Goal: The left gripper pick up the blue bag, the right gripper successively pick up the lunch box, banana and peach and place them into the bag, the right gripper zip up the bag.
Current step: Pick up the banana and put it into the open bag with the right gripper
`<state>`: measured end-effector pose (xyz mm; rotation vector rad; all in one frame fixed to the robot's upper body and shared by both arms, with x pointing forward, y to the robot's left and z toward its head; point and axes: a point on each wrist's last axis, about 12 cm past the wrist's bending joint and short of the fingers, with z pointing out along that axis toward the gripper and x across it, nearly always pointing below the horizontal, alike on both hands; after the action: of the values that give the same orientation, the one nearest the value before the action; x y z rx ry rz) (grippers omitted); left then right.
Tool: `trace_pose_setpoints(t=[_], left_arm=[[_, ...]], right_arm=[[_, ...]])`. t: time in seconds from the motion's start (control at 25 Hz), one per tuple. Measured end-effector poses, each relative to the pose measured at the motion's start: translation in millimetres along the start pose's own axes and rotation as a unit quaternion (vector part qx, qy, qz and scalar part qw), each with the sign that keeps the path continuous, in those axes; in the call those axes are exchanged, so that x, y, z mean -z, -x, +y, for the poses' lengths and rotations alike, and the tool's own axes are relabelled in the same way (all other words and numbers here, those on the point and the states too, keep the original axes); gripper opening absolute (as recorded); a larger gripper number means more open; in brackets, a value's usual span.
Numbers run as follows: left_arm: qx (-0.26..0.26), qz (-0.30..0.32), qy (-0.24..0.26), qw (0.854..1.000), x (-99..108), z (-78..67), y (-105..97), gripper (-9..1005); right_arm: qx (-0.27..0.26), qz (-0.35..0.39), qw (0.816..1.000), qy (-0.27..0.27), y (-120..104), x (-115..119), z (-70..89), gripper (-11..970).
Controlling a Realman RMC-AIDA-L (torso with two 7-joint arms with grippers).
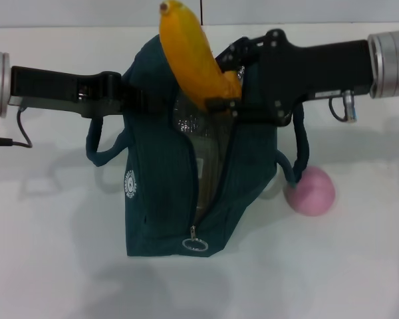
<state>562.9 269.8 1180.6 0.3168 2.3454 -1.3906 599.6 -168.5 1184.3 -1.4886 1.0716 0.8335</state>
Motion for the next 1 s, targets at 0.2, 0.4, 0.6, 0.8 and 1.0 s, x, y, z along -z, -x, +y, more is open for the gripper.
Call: trace_pose_setpoints(t=[0.2, 0.4, 0.6, 0.8, 1.0], left_arm=[[0.001, 0.000, -0.001, 1.000, -0.8, -0.1, -0.4, 43], [0.001, -0.002, 0.000, 1.000, -0.7, 0.1, -0.1, 43], [0.001, -0.005, 0.001, 1.000, -1.2, 0.4, 0.4, 43], [0.002, -0.005, 0.001, 1.000, -0.9, 0.9, -0.1, 43], [0.005, -0.004, 0.000, 1.000, -1.5, 1.7, -0.9, 43]], right_arm=[[0.014, -0.017, 1.000, -0.009, 4.2, -1.2, -2.3, 475], [0.019, -0.010, 1.000, -0.014, 1.6, -5.2, -4.0, 477], [0.035, -0.004, 0.999, -0.015, -1.7, -6.1, -3.7, 479], [0.038, -0.004, 0.999, -0.030, -4.7, -5.1, -3.9, 481], [0.038, -0.005, 0.999, -0.032, -5.0, -5.3, -3.6, 483]])
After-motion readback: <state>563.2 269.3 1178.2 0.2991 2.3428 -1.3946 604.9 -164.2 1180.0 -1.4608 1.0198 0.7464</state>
